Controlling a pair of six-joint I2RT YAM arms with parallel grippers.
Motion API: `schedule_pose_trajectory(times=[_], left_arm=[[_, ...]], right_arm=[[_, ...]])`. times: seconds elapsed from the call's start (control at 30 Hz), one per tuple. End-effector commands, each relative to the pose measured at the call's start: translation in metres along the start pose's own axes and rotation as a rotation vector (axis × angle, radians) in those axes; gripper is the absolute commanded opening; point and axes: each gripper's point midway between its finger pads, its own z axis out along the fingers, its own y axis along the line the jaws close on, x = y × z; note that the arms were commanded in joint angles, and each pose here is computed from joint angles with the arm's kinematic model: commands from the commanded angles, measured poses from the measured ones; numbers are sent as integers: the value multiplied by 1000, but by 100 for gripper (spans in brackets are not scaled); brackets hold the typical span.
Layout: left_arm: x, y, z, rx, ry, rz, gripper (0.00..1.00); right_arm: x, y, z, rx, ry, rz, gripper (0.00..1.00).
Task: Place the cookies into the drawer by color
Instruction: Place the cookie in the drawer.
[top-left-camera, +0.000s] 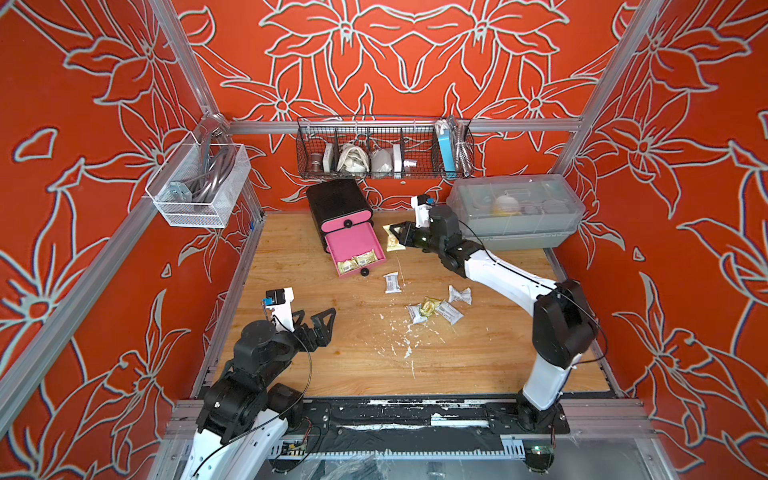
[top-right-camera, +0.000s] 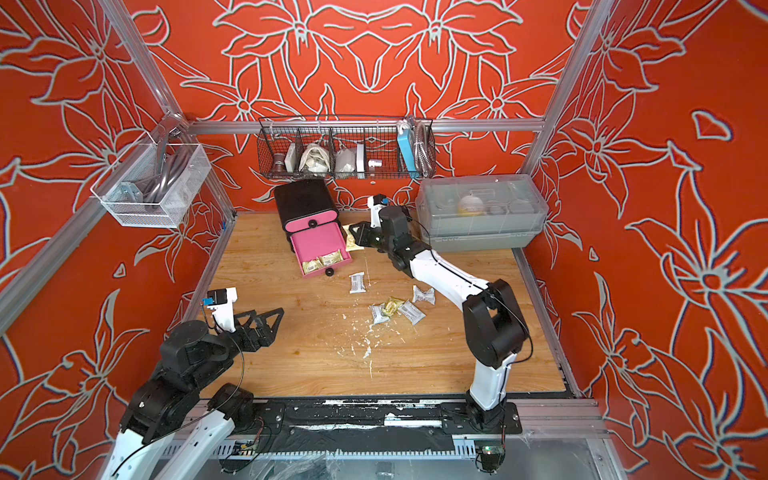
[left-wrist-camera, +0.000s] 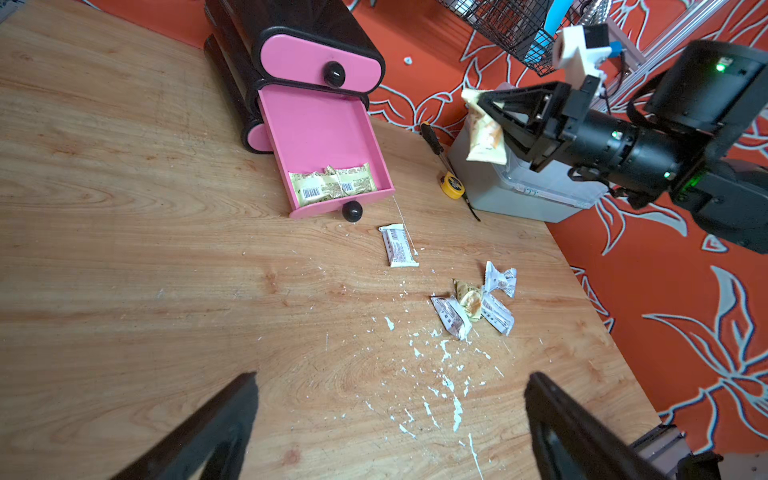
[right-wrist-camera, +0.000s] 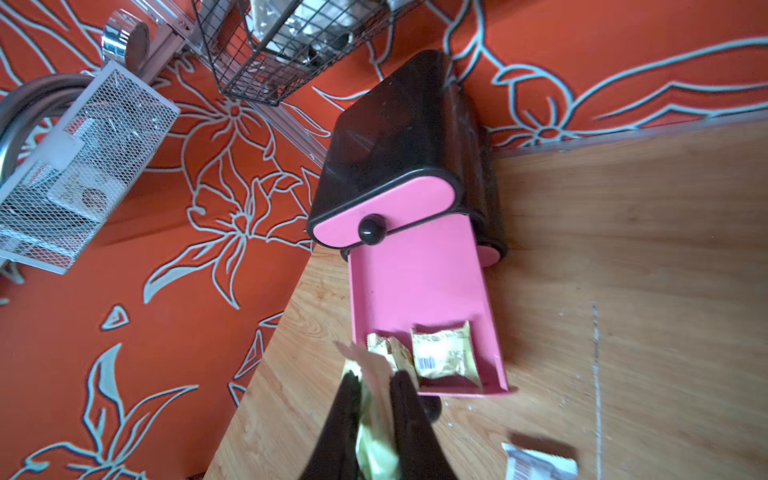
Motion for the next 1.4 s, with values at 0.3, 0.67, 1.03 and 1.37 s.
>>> schedule_pose_trajectory(times=[0.3,0.67,1.03,1.37], left_arm=[[-2,-1,2,8,-9,14,99],[-1,0,3,4,-6,11,99],[-2,2,2,-8,-9,8,99],[-2,2,2,-12,-12,7,99]], right_arm=[[13,-31,107,42,-10,-27,0],[53,-67,159,75,102,-79,0],[63,-58,175,59,137,-73,28],[28,-27,114,96,110,-176,47]])
